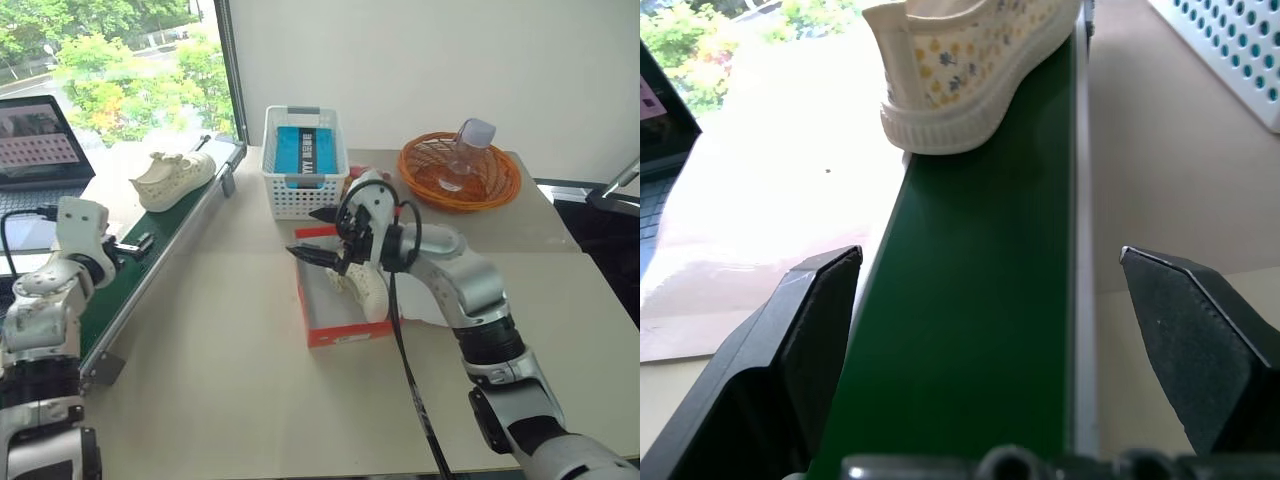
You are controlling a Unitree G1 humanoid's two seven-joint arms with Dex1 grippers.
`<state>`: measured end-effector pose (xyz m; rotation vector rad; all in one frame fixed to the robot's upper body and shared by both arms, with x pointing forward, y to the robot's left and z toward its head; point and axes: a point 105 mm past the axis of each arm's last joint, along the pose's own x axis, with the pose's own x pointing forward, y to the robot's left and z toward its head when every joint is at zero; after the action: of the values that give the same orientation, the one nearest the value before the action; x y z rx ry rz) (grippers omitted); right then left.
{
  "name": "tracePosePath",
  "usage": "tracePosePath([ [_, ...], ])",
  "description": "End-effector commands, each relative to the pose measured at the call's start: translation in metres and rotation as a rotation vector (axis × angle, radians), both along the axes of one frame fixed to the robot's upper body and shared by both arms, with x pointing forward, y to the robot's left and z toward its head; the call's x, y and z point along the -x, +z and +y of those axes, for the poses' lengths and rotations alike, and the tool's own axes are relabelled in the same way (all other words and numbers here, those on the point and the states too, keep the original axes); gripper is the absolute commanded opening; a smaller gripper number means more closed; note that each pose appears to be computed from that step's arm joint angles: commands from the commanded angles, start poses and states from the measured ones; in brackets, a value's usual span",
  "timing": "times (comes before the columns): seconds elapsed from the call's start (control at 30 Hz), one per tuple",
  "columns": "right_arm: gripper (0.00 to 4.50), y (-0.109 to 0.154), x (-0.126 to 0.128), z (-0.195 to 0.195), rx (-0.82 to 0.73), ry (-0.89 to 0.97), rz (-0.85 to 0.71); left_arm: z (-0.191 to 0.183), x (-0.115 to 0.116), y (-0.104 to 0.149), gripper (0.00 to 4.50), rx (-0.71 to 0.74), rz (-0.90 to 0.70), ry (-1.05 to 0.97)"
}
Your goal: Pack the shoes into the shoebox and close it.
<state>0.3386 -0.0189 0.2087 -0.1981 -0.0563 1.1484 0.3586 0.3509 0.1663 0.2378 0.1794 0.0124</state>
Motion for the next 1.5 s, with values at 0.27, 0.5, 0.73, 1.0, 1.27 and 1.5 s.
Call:
tracePosePath([
  [0.27, 4.50, 0.019, 0.006, -0.004, -0.027, -0.004, -0.045, 0.015, -0.014, -0.003, 4.42, -0.021, 0.056, -0.085],
  [0.5, 4.50, 0.021, 0.006, -0.012, -0.013, -0.033, -0.048, 0.035, -0.014, -0.011, 4.42, 0.041, 0.118, -0.034],
  [0.73, 4.50, 0.022, 0.007, -0.016, 0.000, -0.046, -0.046, 0.028, -0.015, -0.028, 4.42, 0.093, 0.189, -0.060],
  [1.0, 4.50, 0.023, 0.006, -0.013, 0.008, -0.046, -0.052, 0.010, -0.017, -0.026, 3.45, 0.110, 0.171, -0.128],
  [1.27, 4.50, 0.022, 0.008, -0.010, 0.008, -0.038, -0.053, -0.006, -0.017, -0.015, 0.52, 0.123, 0.152, -0.188],
  [1.5, 4.50, 0.022, 0.007, -0.009, 0.007, -0.038, -0.053, -0.028, -0.020, -0.007, 0.02, 0.149, 0.136, -0.228],
])
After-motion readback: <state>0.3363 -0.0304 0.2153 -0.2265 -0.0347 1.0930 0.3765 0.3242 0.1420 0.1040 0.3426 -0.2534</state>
